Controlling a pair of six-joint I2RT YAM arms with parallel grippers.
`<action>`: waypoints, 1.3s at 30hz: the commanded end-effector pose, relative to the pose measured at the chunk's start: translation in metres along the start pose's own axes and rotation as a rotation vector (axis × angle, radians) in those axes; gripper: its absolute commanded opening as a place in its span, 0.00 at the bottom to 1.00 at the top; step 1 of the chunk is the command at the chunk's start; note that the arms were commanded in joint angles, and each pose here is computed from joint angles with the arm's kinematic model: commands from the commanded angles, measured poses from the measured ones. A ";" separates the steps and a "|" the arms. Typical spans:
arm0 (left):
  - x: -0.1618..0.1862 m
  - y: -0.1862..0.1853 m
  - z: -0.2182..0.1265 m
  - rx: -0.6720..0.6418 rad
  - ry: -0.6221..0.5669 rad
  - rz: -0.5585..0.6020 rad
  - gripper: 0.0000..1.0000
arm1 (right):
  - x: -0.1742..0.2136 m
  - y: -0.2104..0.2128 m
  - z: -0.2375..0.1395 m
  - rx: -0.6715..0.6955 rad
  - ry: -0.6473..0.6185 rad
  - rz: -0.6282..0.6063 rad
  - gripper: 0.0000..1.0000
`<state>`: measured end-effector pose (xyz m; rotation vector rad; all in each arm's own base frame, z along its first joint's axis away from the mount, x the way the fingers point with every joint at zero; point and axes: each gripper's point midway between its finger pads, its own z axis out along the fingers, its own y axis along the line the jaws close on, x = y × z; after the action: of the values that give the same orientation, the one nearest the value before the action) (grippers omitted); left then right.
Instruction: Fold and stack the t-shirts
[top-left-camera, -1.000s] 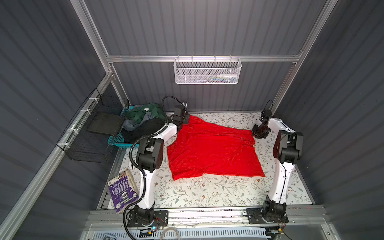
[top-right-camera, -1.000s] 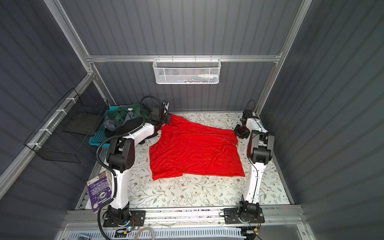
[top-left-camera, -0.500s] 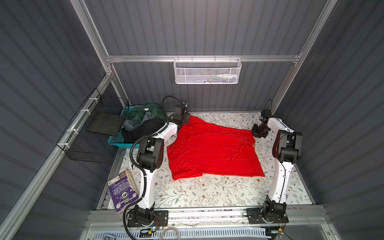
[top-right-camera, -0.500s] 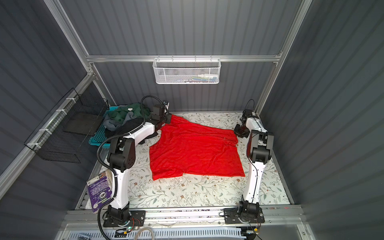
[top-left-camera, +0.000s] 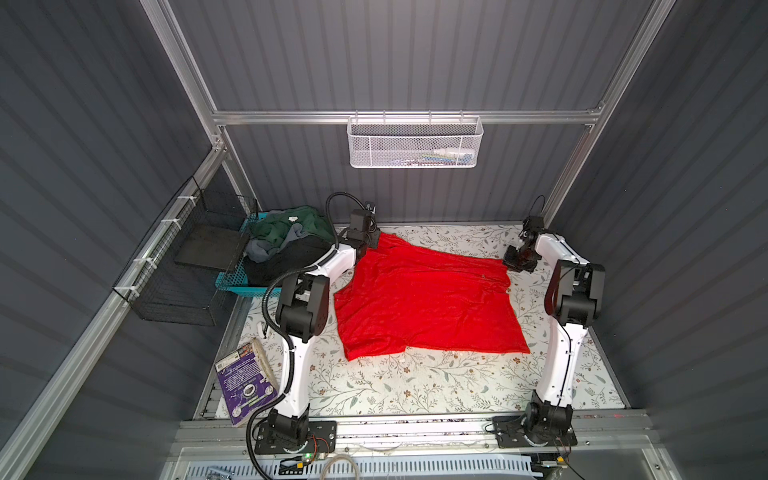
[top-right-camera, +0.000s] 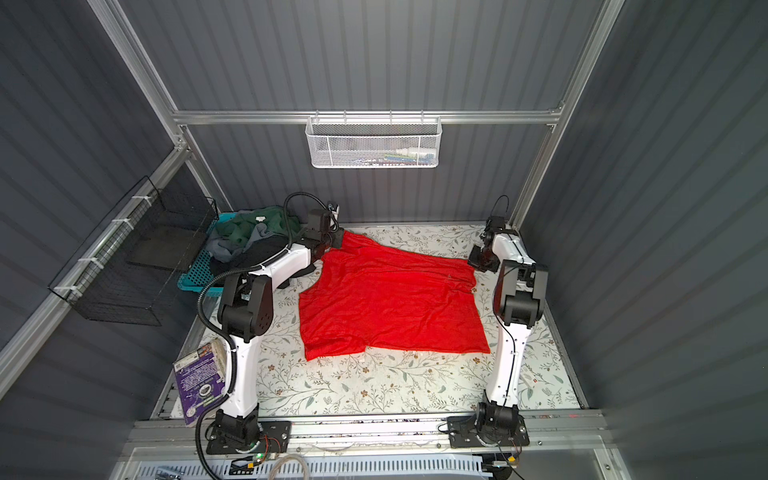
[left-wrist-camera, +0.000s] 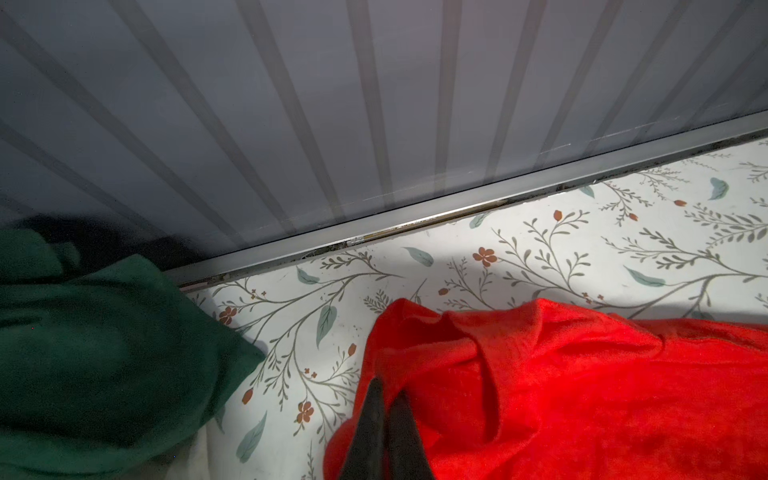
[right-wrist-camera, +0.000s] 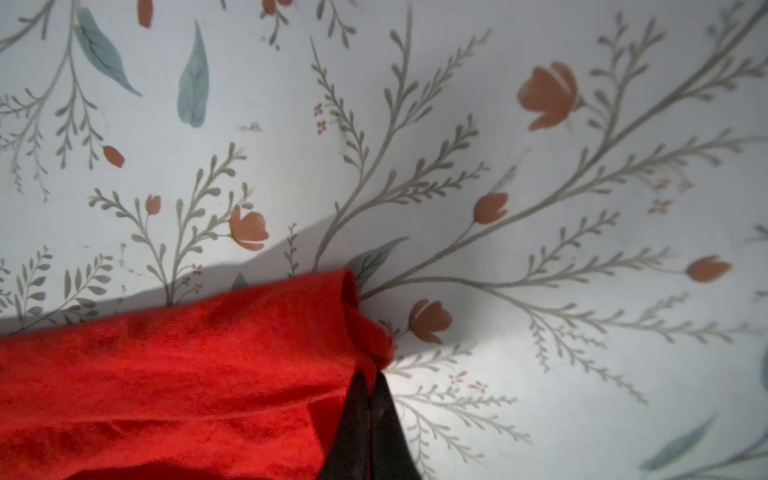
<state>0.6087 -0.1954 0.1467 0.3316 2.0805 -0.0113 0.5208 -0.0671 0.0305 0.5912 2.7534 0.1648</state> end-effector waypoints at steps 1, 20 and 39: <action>-0.009 0.001 -0.001 0.001 -0.014 0.020 0.00 | -0.014 0.001 -0.021 0.013 -0.059 -0.041 0.00; -0.049 0.015 -0.014 -0.061 -0.090 0.034 0.00 | -0.050 0.033 -0.076 -0.106 -0.184 -0.045 0.00; -0.075 0.021 -0.028 -0.083 -0.140 0.030 0.00 | -0.063 0.055 -0.084 -0.152 -0.171 -0.057 0.00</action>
<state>0.6305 -0.1924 0.2245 0.3024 1.9289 0.0536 0.5816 -0.0533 0.1457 0.4450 2.5102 0.2902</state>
